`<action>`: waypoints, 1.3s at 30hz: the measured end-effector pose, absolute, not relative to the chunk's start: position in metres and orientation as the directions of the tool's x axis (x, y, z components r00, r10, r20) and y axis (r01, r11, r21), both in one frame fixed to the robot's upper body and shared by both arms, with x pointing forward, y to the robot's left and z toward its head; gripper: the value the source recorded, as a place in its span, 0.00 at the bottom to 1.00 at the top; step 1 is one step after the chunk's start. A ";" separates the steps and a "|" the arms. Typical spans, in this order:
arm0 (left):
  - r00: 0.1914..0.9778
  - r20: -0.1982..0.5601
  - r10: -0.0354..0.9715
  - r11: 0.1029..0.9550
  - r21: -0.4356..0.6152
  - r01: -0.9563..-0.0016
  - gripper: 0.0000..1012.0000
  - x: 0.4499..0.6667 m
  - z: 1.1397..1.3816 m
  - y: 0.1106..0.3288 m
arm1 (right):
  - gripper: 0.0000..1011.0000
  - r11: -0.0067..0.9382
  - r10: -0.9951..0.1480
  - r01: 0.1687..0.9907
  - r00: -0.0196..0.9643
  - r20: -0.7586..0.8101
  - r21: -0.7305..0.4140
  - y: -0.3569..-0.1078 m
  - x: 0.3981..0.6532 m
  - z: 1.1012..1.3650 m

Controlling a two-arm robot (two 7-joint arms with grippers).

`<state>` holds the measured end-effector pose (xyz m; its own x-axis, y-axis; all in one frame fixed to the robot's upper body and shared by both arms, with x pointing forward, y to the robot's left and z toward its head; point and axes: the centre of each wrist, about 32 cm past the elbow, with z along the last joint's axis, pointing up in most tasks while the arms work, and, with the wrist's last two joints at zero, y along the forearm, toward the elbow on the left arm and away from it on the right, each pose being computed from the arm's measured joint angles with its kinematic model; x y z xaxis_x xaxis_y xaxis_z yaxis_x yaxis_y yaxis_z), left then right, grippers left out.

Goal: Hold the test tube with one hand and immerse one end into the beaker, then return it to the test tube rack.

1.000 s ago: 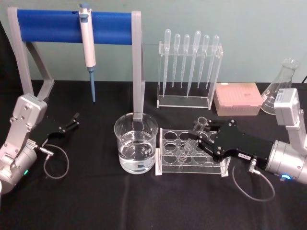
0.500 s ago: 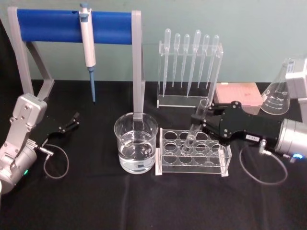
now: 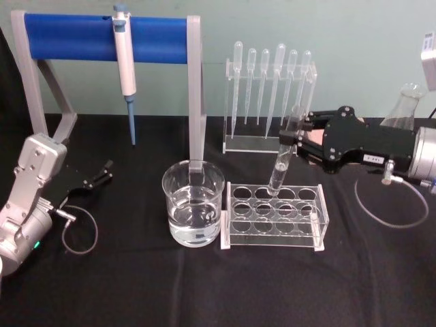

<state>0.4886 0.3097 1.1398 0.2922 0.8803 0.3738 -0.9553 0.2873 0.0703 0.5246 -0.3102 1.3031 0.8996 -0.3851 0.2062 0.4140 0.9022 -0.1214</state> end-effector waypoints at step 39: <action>0.292 0.374 0.880 0.287 0.070 -0.955 0.99 0.489 1.140 0.310 | 0.24 0.906 -0.384 0.407 0.906 0.177 -0.119 -0.306 0.529 1.324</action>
